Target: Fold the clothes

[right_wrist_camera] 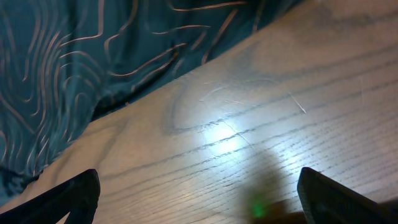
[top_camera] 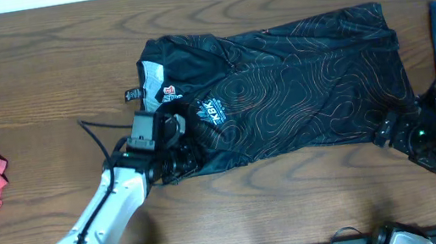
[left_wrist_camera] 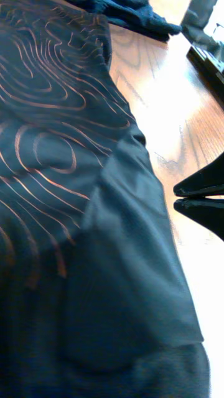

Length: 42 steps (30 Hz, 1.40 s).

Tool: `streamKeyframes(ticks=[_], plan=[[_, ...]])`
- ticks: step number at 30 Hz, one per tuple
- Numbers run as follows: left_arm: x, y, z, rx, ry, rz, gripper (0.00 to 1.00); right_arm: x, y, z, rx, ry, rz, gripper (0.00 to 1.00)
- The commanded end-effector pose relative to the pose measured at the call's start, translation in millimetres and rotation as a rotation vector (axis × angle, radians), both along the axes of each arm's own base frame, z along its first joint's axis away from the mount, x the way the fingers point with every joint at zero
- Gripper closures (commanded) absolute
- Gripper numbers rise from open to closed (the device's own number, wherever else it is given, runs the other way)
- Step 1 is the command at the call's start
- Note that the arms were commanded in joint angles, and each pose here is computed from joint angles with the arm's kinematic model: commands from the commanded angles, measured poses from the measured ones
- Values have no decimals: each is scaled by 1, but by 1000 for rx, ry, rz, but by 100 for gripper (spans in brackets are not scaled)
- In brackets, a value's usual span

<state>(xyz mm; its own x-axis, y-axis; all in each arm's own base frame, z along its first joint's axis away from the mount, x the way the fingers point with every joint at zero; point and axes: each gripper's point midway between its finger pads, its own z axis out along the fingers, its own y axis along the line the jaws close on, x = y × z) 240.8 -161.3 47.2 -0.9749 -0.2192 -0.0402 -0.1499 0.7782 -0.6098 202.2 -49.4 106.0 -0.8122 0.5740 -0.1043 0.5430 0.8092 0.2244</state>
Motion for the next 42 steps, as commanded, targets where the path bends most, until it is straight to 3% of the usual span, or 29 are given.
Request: streamKeyframes(ticks=[1,2,6,10,13,14,21,31,35,42], plan=[[-12,1,1,-25,48,70,93,-6,-5,-9,13,32,-82,1],[-16,2,1,-25,43,70,93,-5,-6,-10,16,29,-88,1],[-26,14,4,16,-20,74,73,-2,-9,-17,29,25,-99,1],[-41,37,6,148,-85,25,58,0,-4,-27,85,56,-72,1],[-48,59,1,281,-101,16,23,5,0,-36,128,71,-56,1],[-49,66,-1,323,-103,19,2,7,3,-38,148,71,-55,1],[-49,80,-11,404,-81,33,2,22,-2,-46,161,41,-87,1],[-44,79,-22,413,-50,29,2,7,-47,-77,92,47,-353,1],[-40,78,-21,406,-66,31,2,-9,-76,-87,52,89,-543,1],[-39,77,-20,402,-74,33,2,-12,-112,-89,-3,38,-725,1]])
